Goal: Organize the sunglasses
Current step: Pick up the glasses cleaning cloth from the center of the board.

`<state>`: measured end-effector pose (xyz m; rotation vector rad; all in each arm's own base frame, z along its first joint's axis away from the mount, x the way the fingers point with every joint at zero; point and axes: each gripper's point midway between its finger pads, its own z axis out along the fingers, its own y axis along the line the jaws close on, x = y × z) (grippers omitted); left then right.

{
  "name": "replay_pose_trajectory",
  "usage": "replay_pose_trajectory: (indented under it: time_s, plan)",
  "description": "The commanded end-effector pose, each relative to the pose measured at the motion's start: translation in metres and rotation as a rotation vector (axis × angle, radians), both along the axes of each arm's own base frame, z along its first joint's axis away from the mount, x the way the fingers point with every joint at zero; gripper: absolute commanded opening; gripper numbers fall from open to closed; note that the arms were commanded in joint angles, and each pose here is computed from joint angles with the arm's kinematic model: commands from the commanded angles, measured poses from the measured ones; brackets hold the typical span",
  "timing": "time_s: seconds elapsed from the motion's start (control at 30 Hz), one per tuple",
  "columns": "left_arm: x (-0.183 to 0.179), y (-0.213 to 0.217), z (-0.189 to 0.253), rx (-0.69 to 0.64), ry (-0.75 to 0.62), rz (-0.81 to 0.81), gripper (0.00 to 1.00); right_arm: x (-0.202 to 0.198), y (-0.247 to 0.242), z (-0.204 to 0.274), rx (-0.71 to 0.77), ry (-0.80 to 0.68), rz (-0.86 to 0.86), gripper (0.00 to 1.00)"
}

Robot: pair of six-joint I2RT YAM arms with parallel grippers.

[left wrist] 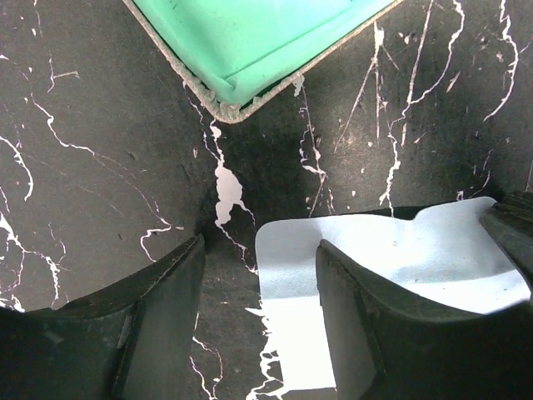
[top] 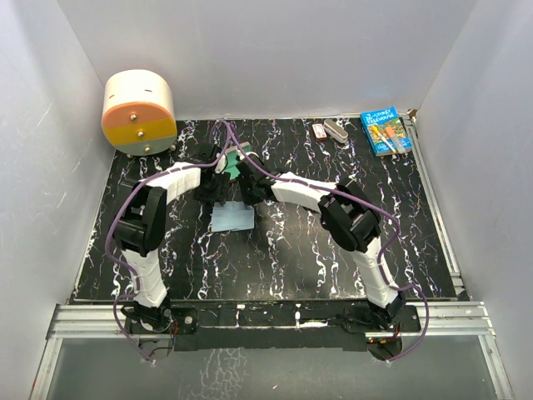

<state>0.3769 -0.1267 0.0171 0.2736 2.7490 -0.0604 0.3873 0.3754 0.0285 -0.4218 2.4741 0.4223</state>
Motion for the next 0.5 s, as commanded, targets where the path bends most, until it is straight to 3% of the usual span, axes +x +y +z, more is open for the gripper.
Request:
replay_pose_trajectory:
  time_s: [0.0,0.2,0.47]
  plan:
    - [-0.014,0.001,-0.013,0.022,0.058,0.015,0.53,0.0,-0.001,0.006,0.008,-0.017,-0.007,0.08]
    - [-0.03,-0.004,-0.018,0.008,0.067,-0.008,0.51,0.001,-0.002,0.004,0.006,-0.014,-0.013,0.08]
    - [-0.043,-0.013,-0.035,-0.001,0.128,-0.042,0.37,0.002,-0.001,0.004,0.01,-0.012,-0.017,0.08]
